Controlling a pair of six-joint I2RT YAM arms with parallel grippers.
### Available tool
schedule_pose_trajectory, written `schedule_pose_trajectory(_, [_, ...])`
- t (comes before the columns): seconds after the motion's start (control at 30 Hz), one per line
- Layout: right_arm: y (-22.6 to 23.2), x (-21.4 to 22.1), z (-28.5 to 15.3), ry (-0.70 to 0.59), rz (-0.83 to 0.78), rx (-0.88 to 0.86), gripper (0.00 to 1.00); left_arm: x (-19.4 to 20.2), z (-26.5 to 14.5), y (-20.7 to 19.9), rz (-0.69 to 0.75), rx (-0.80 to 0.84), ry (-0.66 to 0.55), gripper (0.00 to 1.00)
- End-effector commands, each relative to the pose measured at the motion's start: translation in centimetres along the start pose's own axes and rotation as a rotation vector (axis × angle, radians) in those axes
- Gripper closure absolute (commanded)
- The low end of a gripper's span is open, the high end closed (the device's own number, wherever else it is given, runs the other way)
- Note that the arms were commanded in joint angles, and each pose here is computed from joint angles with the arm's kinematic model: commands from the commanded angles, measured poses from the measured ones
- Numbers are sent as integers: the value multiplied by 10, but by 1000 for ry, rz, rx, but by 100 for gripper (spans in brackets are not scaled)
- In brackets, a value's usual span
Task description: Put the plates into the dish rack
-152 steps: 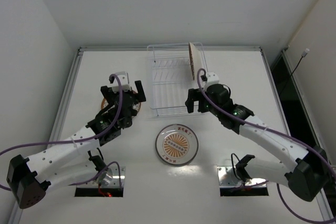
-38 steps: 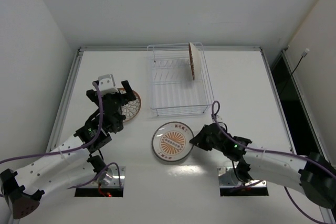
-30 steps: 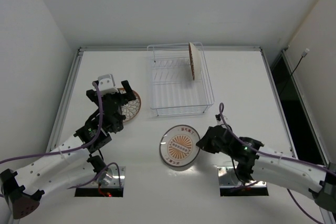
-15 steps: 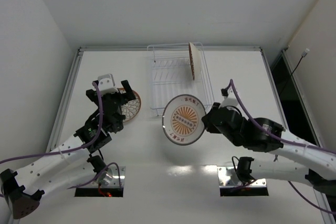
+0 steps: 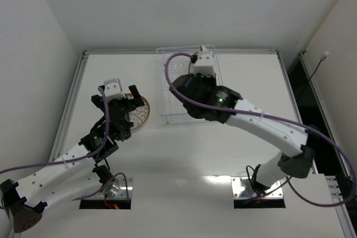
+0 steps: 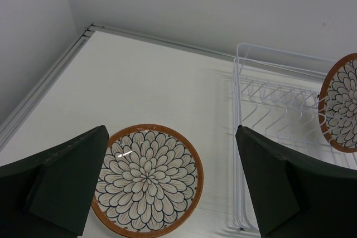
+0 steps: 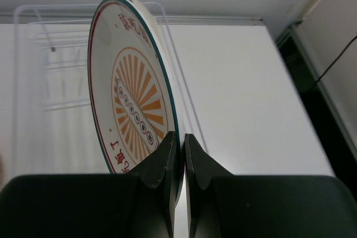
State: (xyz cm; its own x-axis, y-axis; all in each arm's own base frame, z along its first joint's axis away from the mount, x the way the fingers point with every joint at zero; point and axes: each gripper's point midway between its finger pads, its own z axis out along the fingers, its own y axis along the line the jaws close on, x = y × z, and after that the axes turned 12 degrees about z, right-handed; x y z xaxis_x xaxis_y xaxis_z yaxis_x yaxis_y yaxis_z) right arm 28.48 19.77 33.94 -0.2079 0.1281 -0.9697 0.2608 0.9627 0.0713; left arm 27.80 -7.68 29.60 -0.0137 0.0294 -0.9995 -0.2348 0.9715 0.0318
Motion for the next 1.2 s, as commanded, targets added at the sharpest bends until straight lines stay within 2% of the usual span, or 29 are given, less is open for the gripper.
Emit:
schedule_pose_trajectory(0.0, [6,-36,26,-136,-65,144,100,-8,3,2,-33,-18,-20,0])
schedule_pose_trajectory(0.13, [19,-31,65,-133,-150,241,100,-8,3,0,-33,-9,-20,0])
schedule_pose_trajectory(0.47, [48,-12,136,-133,-268,277,100,-8,3,0,-33,-9,-20,0])
schedule_pose_trajectory(0.6, [67,-6,151,-131,-303,219,100,-8,3,0,-33,-9,-20,0])
schedule_pose_trajectory(0.83, [81,8,182,-116,-351,228,100,-6,3,-1,-25,-9,-15,0])
schedule_pose_trajectory(1.17, [67,17,203,-122,-421,322,100,-6,3,-1,-25,-9,-15,0])
